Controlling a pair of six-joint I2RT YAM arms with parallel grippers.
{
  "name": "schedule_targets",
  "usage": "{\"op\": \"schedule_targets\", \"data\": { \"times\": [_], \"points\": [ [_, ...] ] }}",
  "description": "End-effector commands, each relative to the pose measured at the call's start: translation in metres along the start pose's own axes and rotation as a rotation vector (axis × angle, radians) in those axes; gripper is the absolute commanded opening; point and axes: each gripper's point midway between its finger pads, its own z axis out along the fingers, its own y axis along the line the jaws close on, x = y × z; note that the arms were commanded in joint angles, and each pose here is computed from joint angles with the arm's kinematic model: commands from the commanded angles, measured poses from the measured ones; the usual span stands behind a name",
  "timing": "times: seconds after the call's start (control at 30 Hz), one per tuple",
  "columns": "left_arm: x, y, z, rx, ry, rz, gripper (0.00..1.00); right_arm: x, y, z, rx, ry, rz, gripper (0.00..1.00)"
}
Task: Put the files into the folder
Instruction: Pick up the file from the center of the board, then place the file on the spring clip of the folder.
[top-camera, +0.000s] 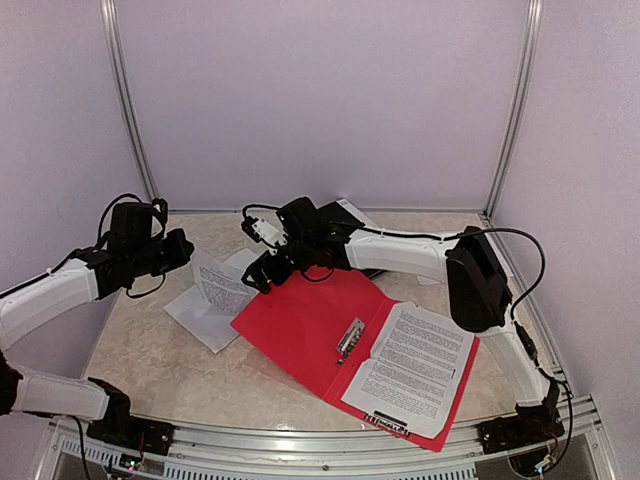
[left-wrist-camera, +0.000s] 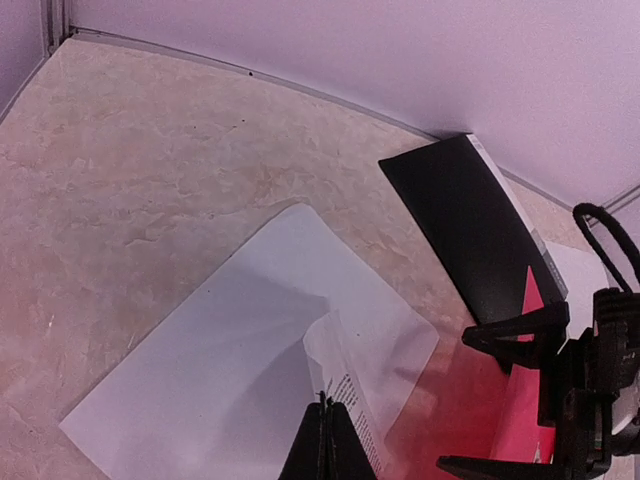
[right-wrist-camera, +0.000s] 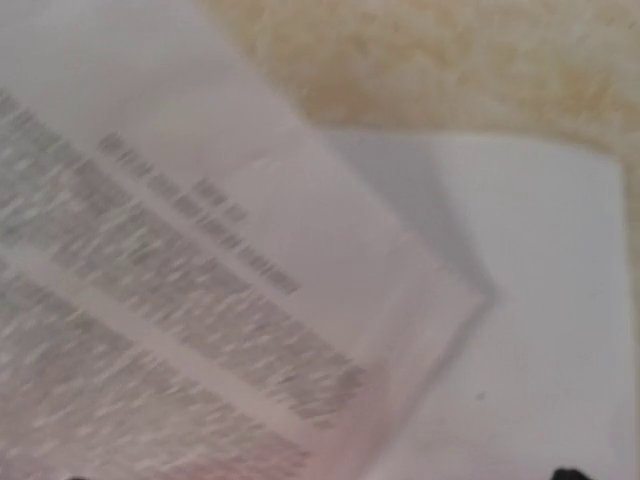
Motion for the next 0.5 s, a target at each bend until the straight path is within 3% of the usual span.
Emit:
{"op": "schedule_targets", "data": {
  "times": [0.0, 0.47],
  "points": [
    [-0.019, -0.02, -0.031, 0.014, -0.051, 0.035, 0.0, -0.004, -0.013, -0.017, 0.004, 0.005, 0.023, 0.98],
    [-0.076, -0.096, -0.126, 0.213, -0.224, 0.092, 0.0, -0.012, -0.024, -0.024, 0.034, -0.014, 0.058, 0.99]
  ]
}}
